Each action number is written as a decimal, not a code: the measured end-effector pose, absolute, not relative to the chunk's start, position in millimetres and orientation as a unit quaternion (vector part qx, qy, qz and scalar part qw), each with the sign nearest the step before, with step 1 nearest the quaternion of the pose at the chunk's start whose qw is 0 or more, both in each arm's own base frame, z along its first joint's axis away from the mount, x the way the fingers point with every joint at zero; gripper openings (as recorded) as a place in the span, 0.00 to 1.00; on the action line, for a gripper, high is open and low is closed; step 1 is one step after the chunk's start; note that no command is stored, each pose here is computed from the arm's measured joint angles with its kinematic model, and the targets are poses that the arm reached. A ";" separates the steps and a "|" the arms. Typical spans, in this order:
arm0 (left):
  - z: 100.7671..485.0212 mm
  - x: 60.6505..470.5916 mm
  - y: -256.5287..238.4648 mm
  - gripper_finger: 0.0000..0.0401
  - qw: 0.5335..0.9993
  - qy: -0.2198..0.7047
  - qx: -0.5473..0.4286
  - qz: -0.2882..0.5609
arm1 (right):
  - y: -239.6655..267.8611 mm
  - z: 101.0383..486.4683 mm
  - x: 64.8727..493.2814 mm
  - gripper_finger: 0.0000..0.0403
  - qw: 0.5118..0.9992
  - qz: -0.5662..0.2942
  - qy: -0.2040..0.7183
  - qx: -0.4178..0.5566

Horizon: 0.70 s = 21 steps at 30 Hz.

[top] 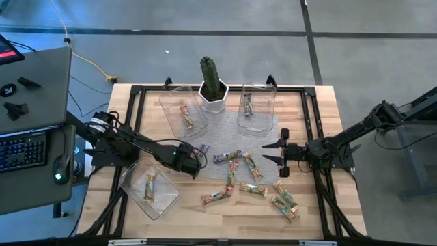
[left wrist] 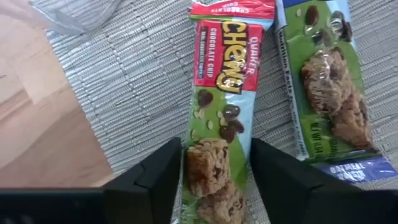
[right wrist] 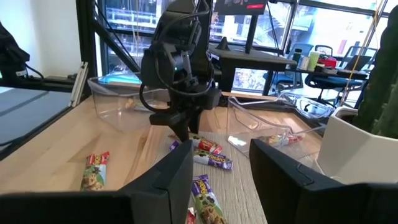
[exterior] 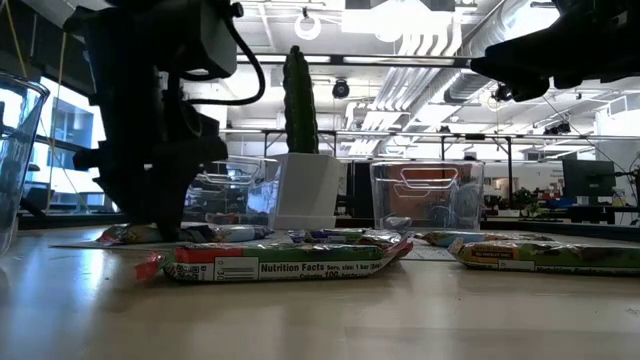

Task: Pick and place Granola Bars by type
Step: Put the red granola bar into the top left transparent bin

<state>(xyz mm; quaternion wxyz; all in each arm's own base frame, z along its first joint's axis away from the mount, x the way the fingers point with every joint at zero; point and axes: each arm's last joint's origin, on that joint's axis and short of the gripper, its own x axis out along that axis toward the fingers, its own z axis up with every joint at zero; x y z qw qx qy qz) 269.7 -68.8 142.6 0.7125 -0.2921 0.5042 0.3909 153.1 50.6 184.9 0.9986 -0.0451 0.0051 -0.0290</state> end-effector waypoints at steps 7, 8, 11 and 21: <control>144.2 272.4 -69.7 0.27 0.723 0.498 -0.295 0.376 | 50.9 184.6 153.1 0.35 0.999 -0.024 0.006 -0.046; 145.5 273.2 -69.9 0.25 0.724 0.497 -0.296 0.375 | 51.1 184.7 153.1 0.35 0.999 -0.021 0.006 -0.045; 158.3 277.2 -71.1 0.22 0.728 0.495 -0.299 0.369 | 51.6 184.7 153.1 0.35 0.999 -0.013 0.006 -0.045; 258.8 297.3 -54.8 0.22 0.777 0.441 -0.202 0.401 | 52.3 184.6 153.7 0.35 0.999 -0.006 0.005 -0.041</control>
